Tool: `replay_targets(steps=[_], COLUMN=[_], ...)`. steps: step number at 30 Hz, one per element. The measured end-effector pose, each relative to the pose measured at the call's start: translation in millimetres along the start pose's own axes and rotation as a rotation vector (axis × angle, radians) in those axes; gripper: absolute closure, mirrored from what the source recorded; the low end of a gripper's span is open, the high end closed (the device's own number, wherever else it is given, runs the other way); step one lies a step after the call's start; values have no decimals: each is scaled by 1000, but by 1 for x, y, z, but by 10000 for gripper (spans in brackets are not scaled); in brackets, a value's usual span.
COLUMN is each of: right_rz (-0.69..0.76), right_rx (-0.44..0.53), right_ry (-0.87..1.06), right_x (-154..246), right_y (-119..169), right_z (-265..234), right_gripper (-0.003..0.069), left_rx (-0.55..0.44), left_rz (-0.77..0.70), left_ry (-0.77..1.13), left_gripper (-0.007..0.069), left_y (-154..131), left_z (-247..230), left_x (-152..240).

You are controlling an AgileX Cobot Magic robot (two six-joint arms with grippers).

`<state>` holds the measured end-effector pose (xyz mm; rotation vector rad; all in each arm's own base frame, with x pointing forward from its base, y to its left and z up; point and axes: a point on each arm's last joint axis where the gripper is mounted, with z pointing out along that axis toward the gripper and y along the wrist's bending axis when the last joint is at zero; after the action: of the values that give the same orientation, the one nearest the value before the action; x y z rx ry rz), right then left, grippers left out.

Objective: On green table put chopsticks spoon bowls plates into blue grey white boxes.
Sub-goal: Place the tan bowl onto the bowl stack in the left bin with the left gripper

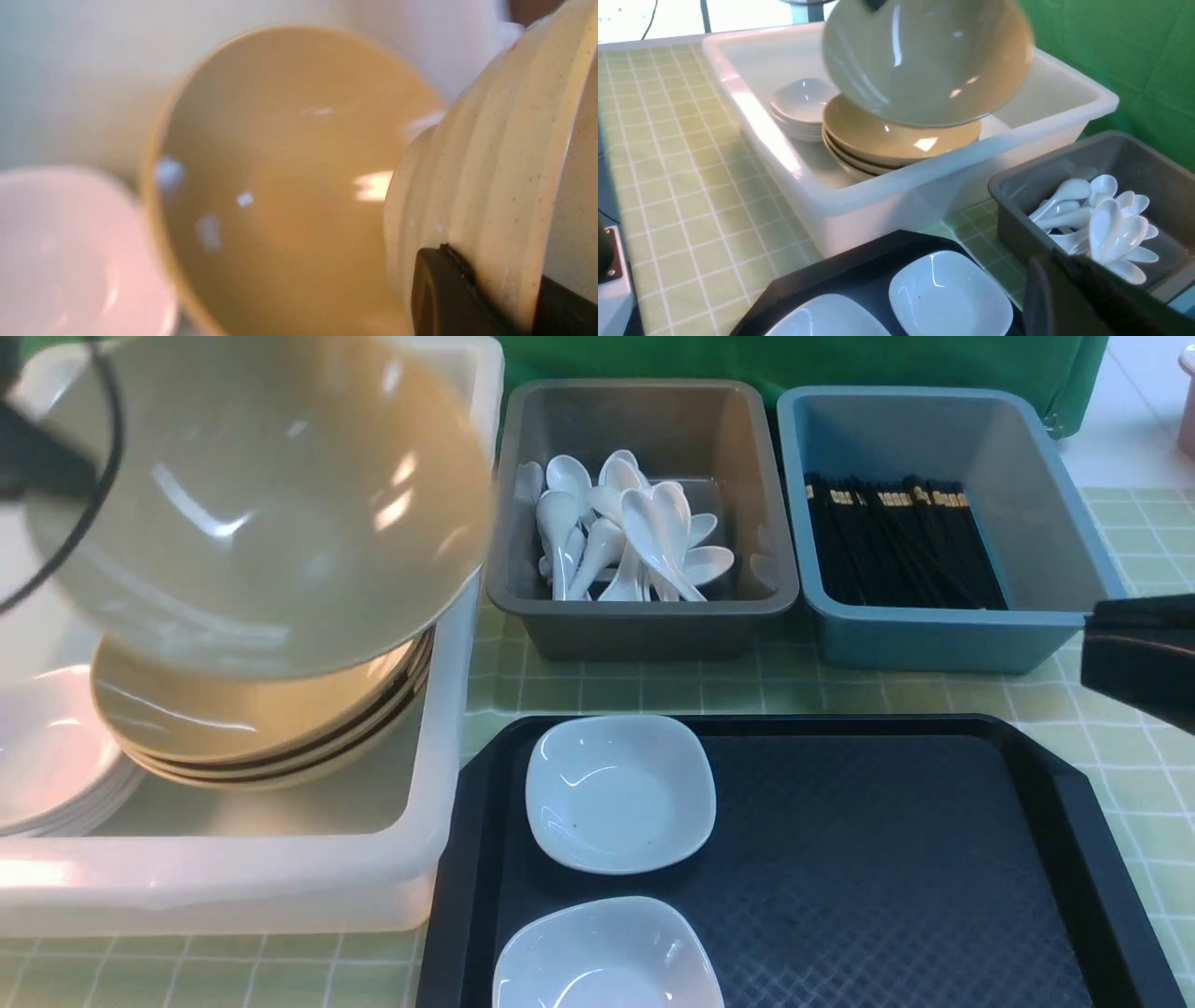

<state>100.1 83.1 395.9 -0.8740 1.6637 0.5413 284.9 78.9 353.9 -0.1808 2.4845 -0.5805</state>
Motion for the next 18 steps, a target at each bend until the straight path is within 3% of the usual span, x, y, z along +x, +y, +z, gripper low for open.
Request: replay_targets(steps=[3, 7, 18], right_rz=[3, 5, 5], right_rx=[-1, -2, -4], right_ry=[4, 4, 6], right_x=[0, 0, 0], right_y=[-1, -1, -1], right_z=[2, 2, 2], right_gripper=[634, 634, 625], left_rx=[-71, -138, -142], left_rz=[-113, -182, -304], left_ry=[-29, -72, -82], left_gripper=[608, 608, 603], left_y=[33, 56, 58], left_z=[10, 19, 42], left_x=[15, 26, 41])
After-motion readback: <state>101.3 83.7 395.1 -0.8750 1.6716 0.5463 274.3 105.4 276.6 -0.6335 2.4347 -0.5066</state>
